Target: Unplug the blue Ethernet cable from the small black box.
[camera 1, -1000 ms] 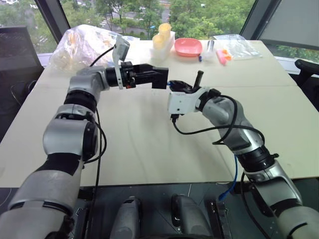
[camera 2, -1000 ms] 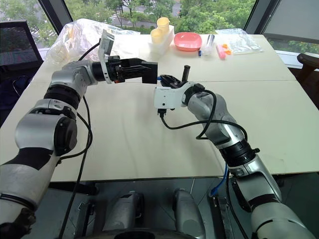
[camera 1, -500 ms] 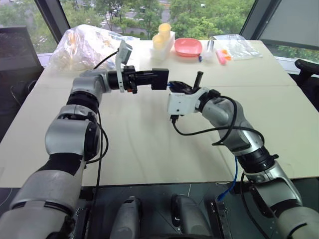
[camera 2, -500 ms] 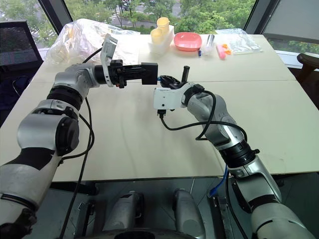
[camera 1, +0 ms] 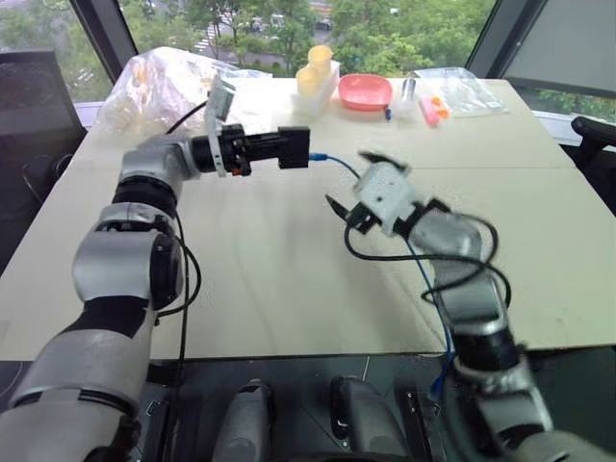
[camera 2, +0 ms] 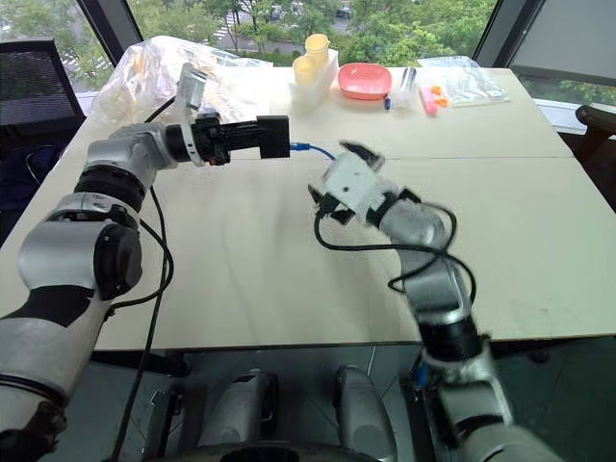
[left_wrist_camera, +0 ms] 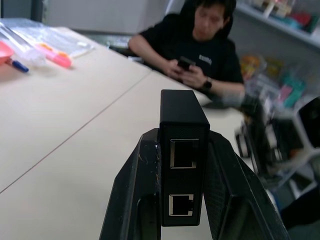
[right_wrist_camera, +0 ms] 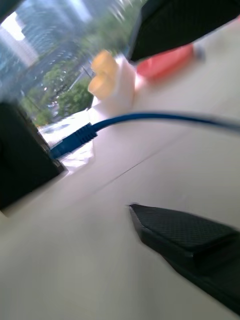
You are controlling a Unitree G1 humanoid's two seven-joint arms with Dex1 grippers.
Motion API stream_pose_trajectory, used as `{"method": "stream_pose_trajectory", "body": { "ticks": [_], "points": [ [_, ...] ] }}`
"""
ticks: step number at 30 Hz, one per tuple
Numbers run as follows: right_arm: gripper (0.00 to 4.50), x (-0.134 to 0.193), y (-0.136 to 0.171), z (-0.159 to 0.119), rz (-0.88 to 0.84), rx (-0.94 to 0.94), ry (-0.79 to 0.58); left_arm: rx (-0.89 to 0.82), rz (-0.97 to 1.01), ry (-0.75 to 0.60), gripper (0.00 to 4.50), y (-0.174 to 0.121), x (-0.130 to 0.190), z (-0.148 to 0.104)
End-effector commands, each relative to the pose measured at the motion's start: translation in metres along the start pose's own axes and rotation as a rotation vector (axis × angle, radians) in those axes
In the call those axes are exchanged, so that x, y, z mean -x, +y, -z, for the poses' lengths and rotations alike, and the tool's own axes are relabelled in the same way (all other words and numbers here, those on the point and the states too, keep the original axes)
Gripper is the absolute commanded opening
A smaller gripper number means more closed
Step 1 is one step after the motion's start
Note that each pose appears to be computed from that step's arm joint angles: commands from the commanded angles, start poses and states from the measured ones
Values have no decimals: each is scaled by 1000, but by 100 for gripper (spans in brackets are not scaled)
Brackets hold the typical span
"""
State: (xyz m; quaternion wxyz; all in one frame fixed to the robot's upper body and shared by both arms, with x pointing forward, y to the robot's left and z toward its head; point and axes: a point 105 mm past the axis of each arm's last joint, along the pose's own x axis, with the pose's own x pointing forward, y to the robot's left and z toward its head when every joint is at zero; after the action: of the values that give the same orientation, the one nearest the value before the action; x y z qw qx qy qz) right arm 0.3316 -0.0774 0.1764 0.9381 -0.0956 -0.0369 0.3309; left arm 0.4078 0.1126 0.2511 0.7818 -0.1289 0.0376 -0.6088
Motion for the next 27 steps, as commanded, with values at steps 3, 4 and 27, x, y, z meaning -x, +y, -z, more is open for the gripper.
{"method": "stream_pose_trajectory", "body": {
  "ticks": [3,4,27],
  "points": [
    [448,7,32,-37,-154,-651,-229,99,86,-130,53,-13,6,-25],
    [448,4,34,-41,-164,-708,-257,109,102,-143,53,-15,7,-27],
    [448,-25,31,-87,-209,-890,-420,149,208,-61,53,-29,10,-11]
  ]
}}
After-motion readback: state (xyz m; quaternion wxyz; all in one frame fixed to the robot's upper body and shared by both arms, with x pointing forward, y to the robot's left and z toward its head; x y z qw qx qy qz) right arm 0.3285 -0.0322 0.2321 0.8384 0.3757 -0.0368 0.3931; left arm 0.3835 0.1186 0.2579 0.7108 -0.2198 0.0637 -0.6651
